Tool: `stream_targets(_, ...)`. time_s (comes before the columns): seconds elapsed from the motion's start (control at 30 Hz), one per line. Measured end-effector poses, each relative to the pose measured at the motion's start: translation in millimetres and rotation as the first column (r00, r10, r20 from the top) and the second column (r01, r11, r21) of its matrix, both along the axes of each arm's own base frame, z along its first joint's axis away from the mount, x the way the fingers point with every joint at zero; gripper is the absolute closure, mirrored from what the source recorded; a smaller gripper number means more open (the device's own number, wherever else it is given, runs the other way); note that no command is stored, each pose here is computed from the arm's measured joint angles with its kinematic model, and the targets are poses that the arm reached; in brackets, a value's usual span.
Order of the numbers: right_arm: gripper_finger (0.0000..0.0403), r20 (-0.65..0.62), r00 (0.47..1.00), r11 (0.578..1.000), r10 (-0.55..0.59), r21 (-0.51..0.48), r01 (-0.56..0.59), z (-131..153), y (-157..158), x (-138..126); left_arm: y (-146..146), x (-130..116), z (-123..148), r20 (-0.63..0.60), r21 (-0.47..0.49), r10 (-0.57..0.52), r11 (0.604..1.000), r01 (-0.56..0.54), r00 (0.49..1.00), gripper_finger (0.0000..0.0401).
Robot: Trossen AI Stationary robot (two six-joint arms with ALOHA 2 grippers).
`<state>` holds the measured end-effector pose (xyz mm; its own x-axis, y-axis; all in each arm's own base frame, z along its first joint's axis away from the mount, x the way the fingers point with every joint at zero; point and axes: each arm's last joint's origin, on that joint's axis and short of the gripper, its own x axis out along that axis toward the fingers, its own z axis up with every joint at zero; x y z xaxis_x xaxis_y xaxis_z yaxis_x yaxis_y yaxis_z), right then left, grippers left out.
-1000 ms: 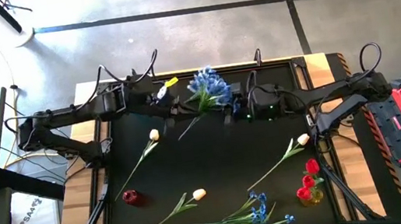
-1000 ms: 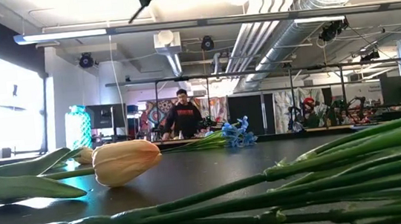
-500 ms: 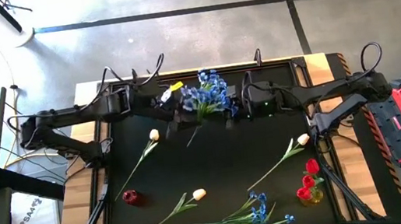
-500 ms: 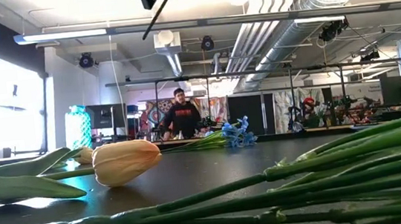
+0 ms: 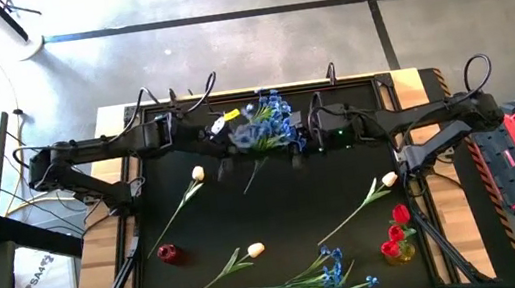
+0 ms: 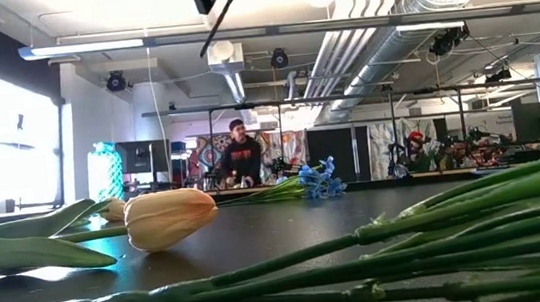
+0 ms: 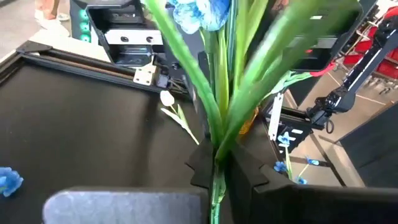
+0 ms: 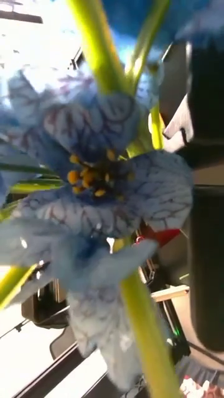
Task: Sort flowers into vase by color
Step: Put the middle blue flowers into the red vase
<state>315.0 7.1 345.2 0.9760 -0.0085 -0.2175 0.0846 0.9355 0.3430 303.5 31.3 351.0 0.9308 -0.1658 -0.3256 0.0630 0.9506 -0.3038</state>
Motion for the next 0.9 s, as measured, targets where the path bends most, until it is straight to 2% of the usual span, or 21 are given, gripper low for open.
stream_targets(0.23, 0.0307, 0.01, 0.998, 0.997, -0.068, -0.042, 0.068, 1.0, -2.0, 0.1, -3.5, -11.0, 7.5, 0.006, 0.034, -0.02, 0.999, 0.02, 1.0, 0.0397)
stream_targets(0.53, 0.0218, 0.094, 0.988, 0.991, -0.121, 0.059, 0.116, 9.0, -3.1, 1.2, -7.0, -64.7, 36.7, 0.029, 0.145, -0.012, 0.989, 0.007, 1.0, 0.04)
stream_targets(0.63, 0.0206, 0.099, 0.977, 0.974, -0.191, 0.14, 0.176, 9.6, -4.5, 1.1, -9.5, -84.1, 40.2, 0.075, 0.165, -0.016, 0.986, 0.004, 0.997, 0.04)
stream_targets(0.77, 0.0203, 0.098, 0.959, 0.946, -0.267, 0.219, 0.241, 9.5, -4.4, 0.7, -13.2, -111.6, 31.8, 0.139, 0.155, -0.01, 0.988, -0.012, 0.99, 0.0401)
stream_targets(0.9, 0.0203, 0.098, 0.96, 0.94, -0.264, 0.25, 0.233, 7.3, 4.2, 3.4, -16.3, -135.5, 20.1, 0.193, 0.137, -0.001, 0.99, -0.026, 0.981, 0.0401)
